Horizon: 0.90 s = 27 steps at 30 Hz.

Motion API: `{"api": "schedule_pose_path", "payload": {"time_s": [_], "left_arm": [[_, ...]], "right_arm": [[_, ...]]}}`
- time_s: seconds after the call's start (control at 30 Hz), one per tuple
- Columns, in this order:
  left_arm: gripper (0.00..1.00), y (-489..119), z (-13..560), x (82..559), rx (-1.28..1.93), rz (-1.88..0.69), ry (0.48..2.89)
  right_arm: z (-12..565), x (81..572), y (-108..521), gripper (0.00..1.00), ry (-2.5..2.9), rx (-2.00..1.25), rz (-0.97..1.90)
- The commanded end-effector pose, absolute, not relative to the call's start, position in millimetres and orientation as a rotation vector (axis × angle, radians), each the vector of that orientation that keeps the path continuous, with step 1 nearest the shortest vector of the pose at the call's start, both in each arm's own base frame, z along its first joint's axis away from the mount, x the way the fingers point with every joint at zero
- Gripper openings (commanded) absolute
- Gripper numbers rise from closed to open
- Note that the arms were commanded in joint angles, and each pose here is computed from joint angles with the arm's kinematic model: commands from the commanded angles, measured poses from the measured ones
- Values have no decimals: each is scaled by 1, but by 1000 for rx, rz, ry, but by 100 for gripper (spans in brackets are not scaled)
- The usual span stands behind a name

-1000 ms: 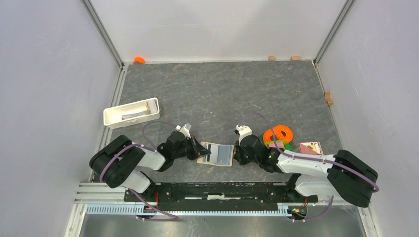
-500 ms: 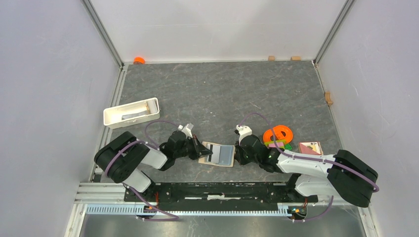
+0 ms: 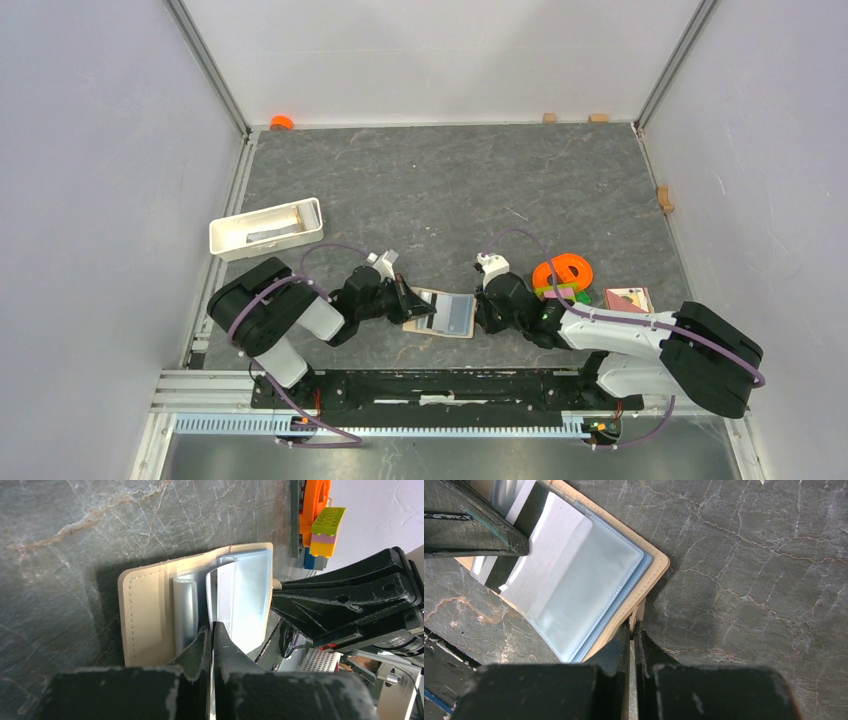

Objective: Put the credit cards into the card holder
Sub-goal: Insert the credit card into the card holder.

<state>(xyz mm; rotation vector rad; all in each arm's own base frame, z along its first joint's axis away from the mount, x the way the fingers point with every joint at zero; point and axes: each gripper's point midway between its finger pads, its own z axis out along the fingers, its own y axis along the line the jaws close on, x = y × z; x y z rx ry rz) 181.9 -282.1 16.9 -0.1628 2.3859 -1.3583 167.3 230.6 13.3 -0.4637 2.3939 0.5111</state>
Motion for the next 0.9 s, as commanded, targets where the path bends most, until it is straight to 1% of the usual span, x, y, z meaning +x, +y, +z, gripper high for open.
{"api": "schedule_pose_path", "payload": {"time_s": [0.0, 0.33, 0.43, 0.6, 0.7, 0.87], "left_arm": [[2, -270, -19, 158, -189, -1253, 2557], [2, -280, -18, 160, -201, -1249, 2544], [4, -282, -19, 159, -196, -1229, 2553], [13, -280, -19, 159, -167, -1180, 2563], [18, -274, -16, 162, -130, -1103, 2574], [32, -262, -6, 168, -62, -969, 2585]], "right_arm": [[24, 173, 243, 0, 2365, -459, 543], [24, 173, 244, 0, 2363, -460, 542], [25, 174, 243, 0, 2361, -454, 539], [25, 175, 239, 0, 2360, -448, 519], [27, 177, 235, 0, 2350, -437, 492], [27, 178, 225, 0, 2356, -429, 440]]}}
